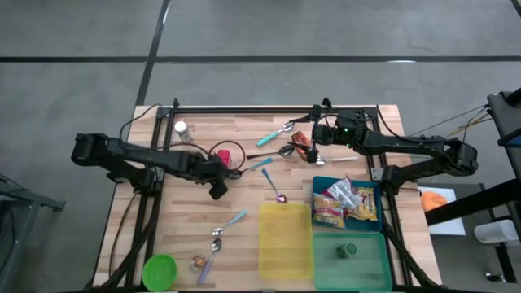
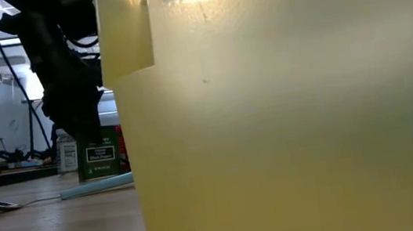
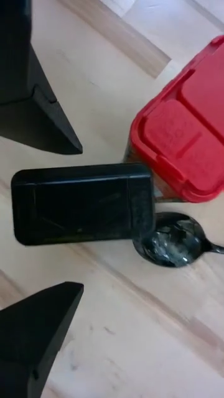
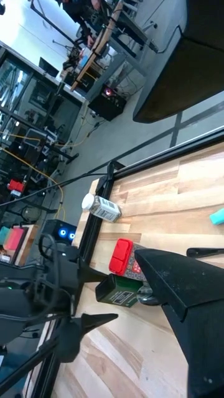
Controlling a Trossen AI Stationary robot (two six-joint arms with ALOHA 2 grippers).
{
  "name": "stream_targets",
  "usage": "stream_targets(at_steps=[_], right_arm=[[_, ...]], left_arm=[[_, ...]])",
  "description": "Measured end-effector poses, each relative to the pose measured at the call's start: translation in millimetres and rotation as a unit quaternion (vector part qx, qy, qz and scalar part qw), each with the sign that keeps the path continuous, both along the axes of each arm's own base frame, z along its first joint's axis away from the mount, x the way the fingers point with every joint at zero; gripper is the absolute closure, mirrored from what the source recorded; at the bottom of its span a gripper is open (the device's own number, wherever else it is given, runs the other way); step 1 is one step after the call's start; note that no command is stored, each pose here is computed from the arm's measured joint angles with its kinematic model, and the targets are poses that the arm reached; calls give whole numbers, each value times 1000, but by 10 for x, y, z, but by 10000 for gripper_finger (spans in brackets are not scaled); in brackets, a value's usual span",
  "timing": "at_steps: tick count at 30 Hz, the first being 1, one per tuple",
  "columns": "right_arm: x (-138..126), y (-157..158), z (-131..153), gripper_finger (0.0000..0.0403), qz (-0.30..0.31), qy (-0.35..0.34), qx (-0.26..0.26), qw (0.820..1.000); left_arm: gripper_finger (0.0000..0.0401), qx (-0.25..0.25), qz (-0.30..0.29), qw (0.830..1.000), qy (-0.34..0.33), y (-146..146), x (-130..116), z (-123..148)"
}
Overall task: Pick & Place Food Item
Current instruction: Put the black seasoning can into the green bin
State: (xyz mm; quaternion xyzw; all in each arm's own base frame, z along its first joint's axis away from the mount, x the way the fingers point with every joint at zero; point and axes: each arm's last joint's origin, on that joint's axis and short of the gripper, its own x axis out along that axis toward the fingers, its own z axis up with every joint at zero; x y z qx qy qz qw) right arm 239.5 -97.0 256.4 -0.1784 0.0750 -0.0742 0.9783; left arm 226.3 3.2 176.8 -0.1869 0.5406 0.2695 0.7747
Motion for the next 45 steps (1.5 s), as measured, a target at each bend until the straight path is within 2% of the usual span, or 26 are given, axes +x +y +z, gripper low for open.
stream_targets(at_steps=[5, 16, 25, 33, 40, 45], right_arm=[[0, 1, 0, 58, 0, 0, 0, 1000], [0, 0, 1, 58, 0, 0, 0, 1000], [0, 0, 1, 58, 0, 0, 0, 1000], [1, 1, 1, 58, 0, 0, 0, 1000], [0, 0, 1, 58, 0, 0, 0, 1000], [1, 1, 1, 58, 0, 0, 0, 1000]], left_arm=[[117, 4, 3, 1000, 13, 2, 32, -71], [285, 4, 13, 1000, 1, 4, 59, -76], [286, 2, 17, 1000, -8, 3, 72, -72], [286, -21, 22, 999, -19, -10, 119, 0], [286, -37, 30, 999, -24, -79, 205, 236], [286, -19, 21, 998, -53, -186, 300, 476]])
